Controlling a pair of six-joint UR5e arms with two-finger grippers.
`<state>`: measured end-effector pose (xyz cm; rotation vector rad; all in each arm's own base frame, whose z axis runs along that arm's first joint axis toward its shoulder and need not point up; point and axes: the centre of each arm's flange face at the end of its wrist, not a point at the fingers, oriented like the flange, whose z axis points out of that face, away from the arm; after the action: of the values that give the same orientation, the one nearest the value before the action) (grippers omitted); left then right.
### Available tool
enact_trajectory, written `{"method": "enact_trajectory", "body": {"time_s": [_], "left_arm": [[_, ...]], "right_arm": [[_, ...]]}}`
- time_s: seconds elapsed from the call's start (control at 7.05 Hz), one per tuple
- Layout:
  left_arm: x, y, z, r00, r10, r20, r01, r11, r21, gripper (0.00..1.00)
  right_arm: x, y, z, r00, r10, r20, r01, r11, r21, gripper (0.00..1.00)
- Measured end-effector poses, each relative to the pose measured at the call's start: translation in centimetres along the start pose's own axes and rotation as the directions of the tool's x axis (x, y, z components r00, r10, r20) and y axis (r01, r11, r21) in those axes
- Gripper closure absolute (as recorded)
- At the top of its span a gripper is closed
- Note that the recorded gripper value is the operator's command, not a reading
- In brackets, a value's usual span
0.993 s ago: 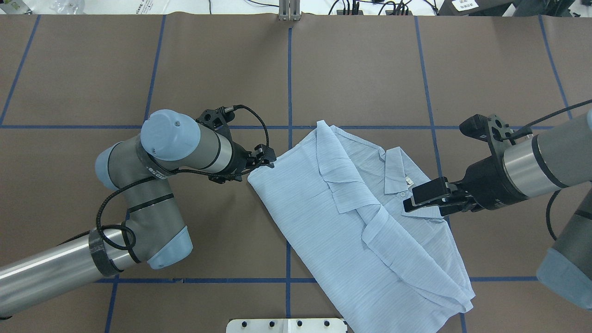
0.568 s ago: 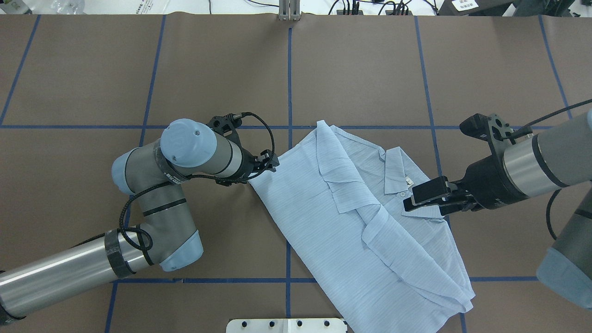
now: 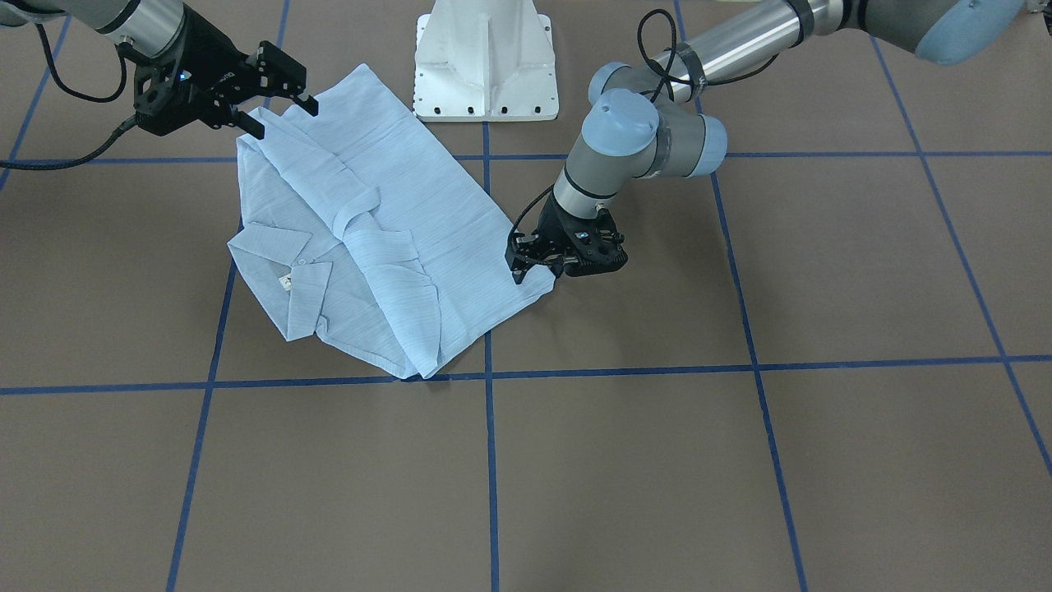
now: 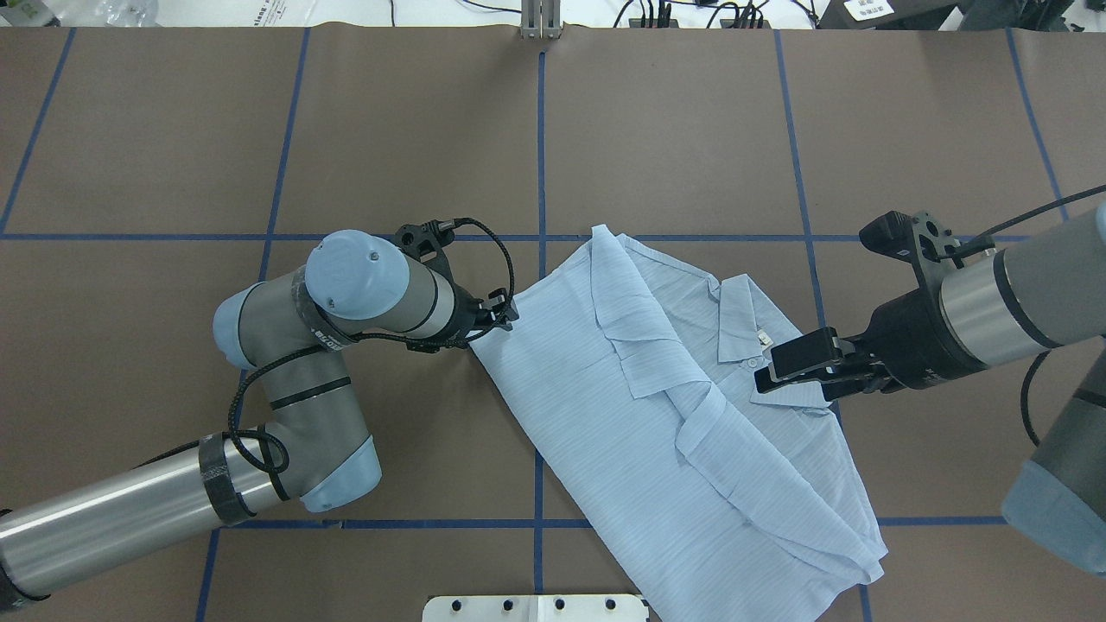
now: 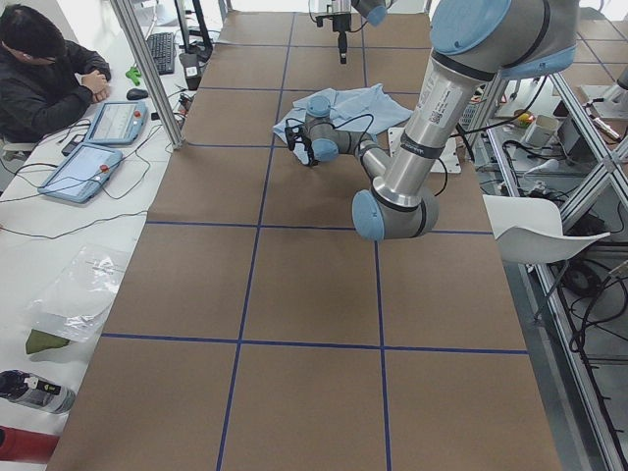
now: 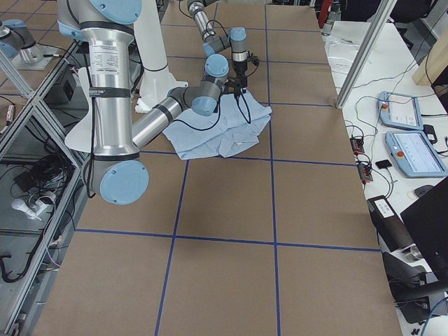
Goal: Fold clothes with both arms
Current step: 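Grasp the shirt's far corner with the left gripper while the right gripper holds, then pull the corner away from the robot with the left gripper while the right gripper releases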
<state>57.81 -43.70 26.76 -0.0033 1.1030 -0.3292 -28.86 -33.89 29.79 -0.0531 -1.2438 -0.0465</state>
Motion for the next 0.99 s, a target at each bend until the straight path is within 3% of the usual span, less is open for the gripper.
{"method": "enact_trajectory", "body": {"time_s": [0.57, 0.99], "left_arm": [[0.4, 0.0, -1.1, 1.0, 0.002, -0.004, -0.002, 1.0, -0.001, 1.0], [-0.4, -6.0, -3.1, 1.0, -0.013, 0.025, 0.011, 0.997, 0.082, 1.0]], "right_arm": [[0.2, -0.2, -0.2, 1.0, 0.005, -0.002, -0.005, 1.0, 0.007, 0.0], [0.3, -0.5, -0.4, 1.0, 0.008, -0.002, -0.008, 1.0, 0.014, 0.0]]}}
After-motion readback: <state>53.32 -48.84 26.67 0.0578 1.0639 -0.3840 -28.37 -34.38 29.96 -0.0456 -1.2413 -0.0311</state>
